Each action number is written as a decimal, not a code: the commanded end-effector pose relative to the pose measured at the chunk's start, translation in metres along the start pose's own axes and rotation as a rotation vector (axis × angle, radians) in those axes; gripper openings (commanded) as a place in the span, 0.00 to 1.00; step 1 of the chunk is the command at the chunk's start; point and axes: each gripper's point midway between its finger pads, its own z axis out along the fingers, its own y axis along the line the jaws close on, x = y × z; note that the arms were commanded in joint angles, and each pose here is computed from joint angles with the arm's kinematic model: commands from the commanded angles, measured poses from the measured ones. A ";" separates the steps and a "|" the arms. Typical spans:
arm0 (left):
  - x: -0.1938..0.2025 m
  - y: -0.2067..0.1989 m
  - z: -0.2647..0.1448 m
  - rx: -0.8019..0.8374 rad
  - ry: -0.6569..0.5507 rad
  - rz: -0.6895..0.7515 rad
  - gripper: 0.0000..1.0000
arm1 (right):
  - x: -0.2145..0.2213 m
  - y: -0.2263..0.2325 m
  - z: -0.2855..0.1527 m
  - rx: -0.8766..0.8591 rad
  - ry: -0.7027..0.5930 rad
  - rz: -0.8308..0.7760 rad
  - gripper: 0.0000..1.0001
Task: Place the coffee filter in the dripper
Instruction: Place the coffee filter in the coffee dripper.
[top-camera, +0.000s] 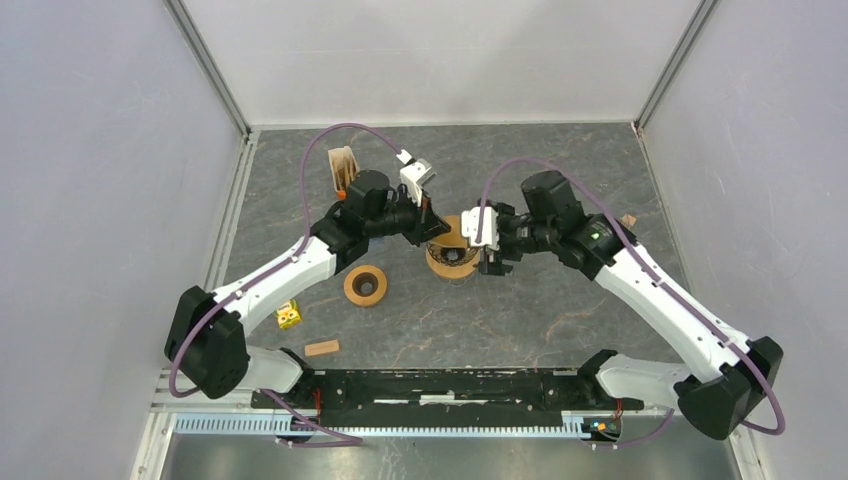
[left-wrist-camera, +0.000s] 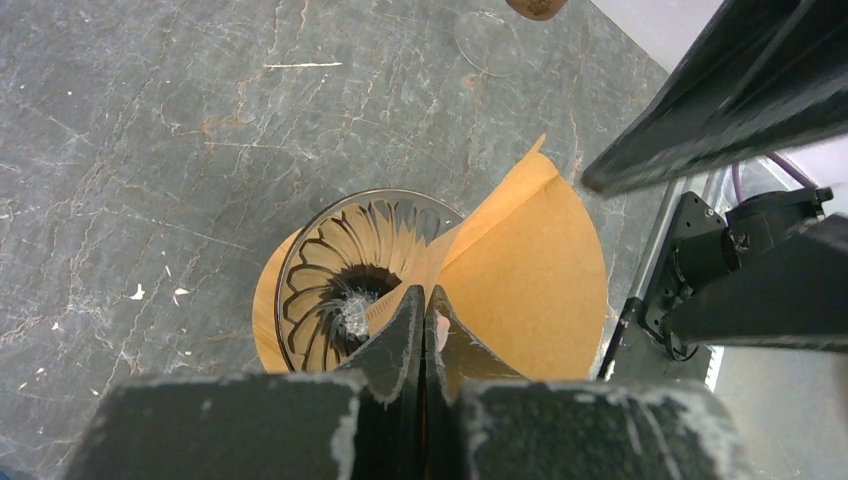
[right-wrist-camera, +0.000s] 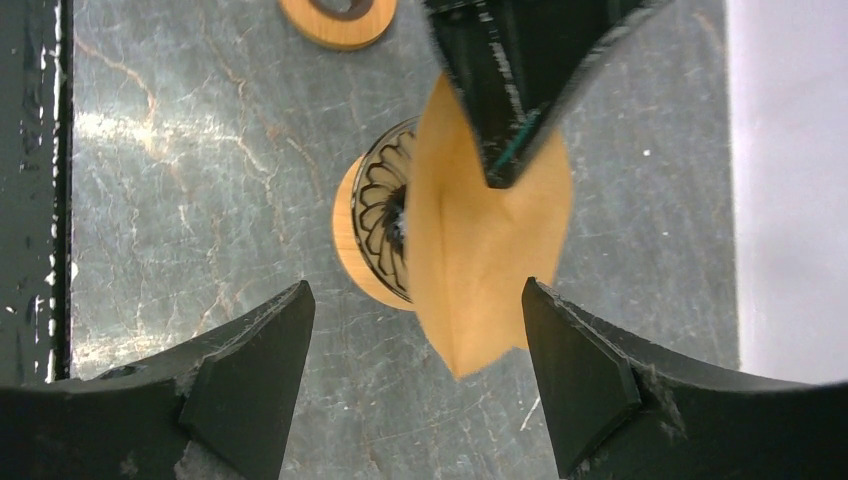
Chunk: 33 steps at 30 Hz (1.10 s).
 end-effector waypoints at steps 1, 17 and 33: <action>-0.013 -0.001 0.006 0.028 -0.066 0.001 0.02 | 0.010 0.003 0.016 -0.017 0.040 -0.061 0.83; 0.003 0.016 0.012 -0.020 -0.049 0.071 0.11 | 0.041 0.028 0.065 -0.124 0.145 -0.085 0.84; -0.011 0.028 0.003 -0.100 -0.074 0.191 0.40 | 0.058 0.034 0.079 -0.152 0.215 -0.084 0.82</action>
